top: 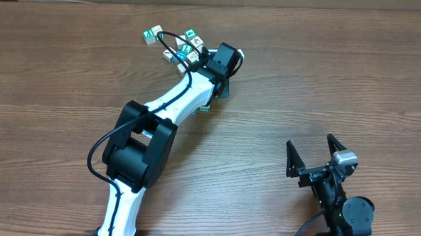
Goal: Form a horizontal line
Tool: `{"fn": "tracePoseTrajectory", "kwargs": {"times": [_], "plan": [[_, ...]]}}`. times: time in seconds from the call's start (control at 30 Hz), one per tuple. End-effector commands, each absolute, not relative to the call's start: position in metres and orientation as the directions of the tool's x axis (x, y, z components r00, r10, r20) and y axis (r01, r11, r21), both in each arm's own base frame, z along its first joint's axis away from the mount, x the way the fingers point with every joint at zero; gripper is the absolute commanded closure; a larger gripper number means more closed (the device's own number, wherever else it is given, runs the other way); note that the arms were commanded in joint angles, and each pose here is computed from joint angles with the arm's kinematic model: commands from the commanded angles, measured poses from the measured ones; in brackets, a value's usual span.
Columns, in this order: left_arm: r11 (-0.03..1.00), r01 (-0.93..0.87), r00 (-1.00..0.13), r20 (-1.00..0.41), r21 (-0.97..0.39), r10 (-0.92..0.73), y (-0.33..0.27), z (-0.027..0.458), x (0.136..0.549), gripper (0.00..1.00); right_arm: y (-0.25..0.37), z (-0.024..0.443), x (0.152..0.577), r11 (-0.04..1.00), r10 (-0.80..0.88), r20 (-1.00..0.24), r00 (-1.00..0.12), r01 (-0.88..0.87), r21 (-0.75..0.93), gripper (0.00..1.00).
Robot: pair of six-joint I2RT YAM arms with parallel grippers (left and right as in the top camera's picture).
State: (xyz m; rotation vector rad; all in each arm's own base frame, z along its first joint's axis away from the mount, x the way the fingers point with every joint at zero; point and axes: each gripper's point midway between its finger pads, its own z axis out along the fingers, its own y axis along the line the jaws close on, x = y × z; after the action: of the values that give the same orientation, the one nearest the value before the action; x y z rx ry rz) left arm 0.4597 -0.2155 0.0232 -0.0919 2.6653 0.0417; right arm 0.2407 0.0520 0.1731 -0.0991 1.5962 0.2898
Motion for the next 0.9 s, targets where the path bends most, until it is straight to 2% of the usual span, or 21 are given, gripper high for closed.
{"fn": "tracePoseTrajectory", "kwargs": {"times": [0.0, 0.67, 0.87], "plan": [[0.998, -0.063, -0.888, -0.457, 0.008, -0.053, -0.218, 0.025, 0.462, 0.95, 0.05, 0.172, 0.241, 0.965, 0.112, -0.993, -0.044, -0.232, 0.119, 0.0], [0.998, -0.033, -0.92, -0.392, 0.06, -0.007, -0.21, 0.018, 0.445, 0.96, 0.05, 0.172, 0.241, 0.965, 0.112, -0.993, -0.044, -0.232, 0.119, 0.0], [0.999, -0.003, -0.93, -0.366, 0.036, 0.01, -0.216, 0.016, 0.441, 0.96, 0.05, 0.172, 0.241, 0.965, 0.112, -0.993, -0.044, -0.232, 0.119, 0.0]]}}
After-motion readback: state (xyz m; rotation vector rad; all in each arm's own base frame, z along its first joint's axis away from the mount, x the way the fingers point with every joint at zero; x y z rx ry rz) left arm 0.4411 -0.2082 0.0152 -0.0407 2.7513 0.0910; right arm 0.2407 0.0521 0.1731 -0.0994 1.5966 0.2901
